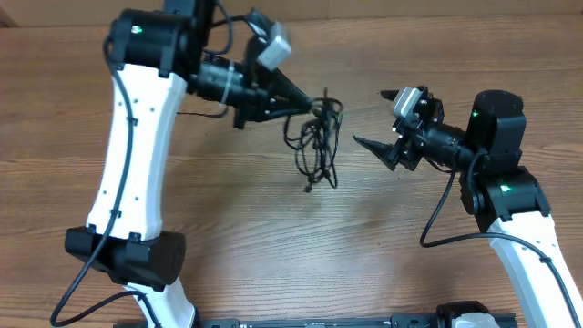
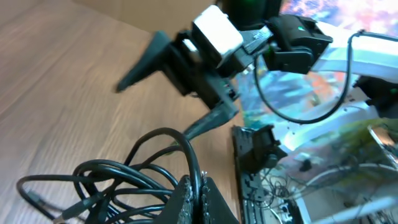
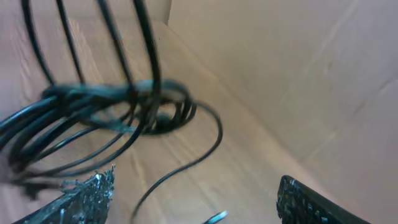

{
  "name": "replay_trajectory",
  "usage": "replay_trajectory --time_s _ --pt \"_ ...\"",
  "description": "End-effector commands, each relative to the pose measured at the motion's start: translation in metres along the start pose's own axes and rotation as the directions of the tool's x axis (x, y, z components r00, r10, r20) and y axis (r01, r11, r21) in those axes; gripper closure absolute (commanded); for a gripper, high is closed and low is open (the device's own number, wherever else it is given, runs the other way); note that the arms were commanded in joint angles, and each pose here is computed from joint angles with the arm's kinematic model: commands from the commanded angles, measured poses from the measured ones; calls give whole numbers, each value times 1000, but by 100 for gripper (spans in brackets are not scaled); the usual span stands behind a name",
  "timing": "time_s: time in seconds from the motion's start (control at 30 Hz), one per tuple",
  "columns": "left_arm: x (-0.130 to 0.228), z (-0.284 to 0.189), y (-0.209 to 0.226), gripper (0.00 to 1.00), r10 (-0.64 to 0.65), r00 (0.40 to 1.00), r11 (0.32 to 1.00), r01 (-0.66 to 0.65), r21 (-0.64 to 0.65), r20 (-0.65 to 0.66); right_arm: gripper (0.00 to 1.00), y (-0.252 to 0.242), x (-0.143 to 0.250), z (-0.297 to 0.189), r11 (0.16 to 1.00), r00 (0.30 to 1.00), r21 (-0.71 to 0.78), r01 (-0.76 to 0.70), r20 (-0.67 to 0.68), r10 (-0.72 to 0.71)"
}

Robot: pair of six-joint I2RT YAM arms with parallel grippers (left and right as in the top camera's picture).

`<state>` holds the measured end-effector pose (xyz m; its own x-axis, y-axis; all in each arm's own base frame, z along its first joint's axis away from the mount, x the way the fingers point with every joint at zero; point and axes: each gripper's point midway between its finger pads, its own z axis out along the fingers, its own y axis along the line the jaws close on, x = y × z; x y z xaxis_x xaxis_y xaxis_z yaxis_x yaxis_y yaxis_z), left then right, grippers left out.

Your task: Untangle cables

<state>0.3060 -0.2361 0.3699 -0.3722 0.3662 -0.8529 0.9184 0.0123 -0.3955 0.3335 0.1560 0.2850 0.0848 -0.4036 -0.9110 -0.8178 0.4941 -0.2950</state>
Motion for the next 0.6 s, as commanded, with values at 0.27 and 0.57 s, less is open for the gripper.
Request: replay_trajectory --time_s 0.27,0.57 --pt "-14 50 -62 96 260 965 948 -259 188 20 42 14 -16 7 984 984 -118 132 132 -117" --pt "-16 50 -60 96 277 960 943 -278 182 33 96 42 -16 1 963 987 -262 63 162 -20"
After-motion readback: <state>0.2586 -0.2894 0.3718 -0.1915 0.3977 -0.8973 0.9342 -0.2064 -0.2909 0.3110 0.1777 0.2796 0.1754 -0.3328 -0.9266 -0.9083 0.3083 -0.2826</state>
